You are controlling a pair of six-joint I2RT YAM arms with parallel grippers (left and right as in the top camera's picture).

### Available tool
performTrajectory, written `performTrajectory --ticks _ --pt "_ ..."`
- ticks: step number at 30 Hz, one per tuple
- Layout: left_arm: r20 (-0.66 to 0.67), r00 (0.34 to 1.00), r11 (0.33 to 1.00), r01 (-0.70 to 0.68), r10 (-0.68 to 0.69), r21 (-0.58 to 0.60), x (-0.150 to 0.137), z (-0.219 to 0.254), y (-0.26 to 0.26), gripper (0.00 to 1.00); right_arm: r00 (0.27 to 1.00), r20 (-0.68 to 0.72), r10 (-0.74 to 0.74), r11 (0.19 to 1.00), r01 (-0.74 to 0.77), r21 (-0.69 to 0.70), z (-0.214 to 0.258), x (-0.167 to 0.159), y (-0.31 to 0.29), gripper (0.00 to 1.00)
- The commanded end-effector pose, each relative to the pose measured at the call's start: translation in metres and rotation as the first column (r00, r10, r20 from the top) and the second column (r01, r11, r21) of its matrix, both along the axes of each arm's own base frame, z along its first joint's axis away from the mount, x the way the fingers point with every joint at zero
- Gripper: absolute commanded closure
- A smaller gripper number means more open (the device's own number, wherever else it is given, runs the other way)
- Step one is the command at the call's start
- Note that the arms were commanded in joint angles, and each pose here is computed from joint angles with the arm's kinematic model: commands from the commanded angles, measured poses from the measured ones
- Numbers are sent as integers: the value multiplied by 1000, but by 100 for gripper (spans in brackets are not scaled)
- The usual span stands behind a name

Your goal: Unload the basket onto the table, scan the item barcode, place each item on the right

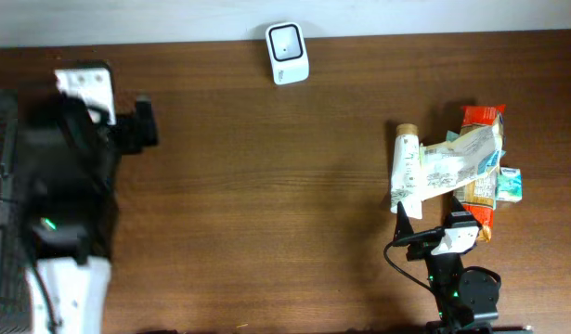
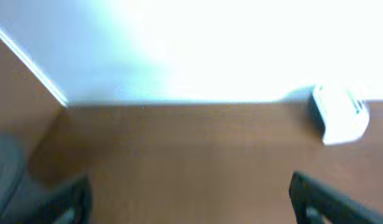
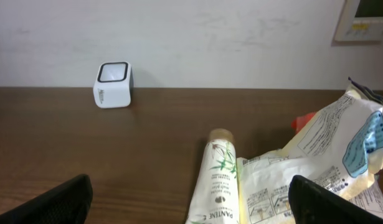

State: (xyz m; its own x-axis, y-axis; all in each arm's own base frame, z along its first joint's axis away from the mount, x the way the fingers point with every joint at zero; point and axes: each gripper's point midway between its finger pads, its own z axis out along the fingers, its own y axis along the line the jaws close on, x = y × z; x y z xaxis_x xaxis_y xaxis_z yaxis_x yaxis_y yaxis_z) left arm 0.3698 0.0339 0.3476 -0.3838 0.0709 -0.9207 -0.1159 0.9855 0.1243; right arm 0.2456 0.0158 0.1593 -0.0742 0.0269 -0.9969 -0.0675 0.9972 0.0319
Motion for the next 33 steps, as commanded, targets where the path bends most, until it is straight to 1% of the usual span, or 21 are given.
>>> performTrajectory --ticks 1,2,3,8,12,18,22,25,33 --pt "146 988 998 60 -58 -5 -21 -25 -16 1 1000 -3 -3 1000 3 11 -3 0 -1 1" --pt "240 969 998 68 -66 0 -40 -46 -18 1 1000 -3 -3 1000 3 11 -3 0 -1 1" --pt "284 956 997 75 -73 3 -54 -62 -19 1 1000 -3 -3 1000 3 11 -3 0 -1 1" --pt "357 931 997 82 -79 9 -85 -100 -20 1 1000 -3 -4 1000 4 11 -3 0 -1 1" --pt "415 906 997 80 -79 15 -104 -123 -21 1 1000 -3 -3 1000 3 11 -3 0 -1 1" --pt "474 878 997 70 -72 20 -119 -142 -19 1 1000 -3 -3 1000 3 11 -3 0 -1 1" --pt "400 914 998 64 -64 13 -124 -165 -18 1 1000 -3 -3 1000 3 11 -3 0 -1 1" --pt "300 951 997 71 -69 5 -124 -191 -19 1 1000 -3 -3 1000 3 11 -3 0 -1 1" --pt "303 950 997 82 -79 5 -124 -190 -21 1 1000 -3 -3 1000 3 11 -3 0 -1 1"
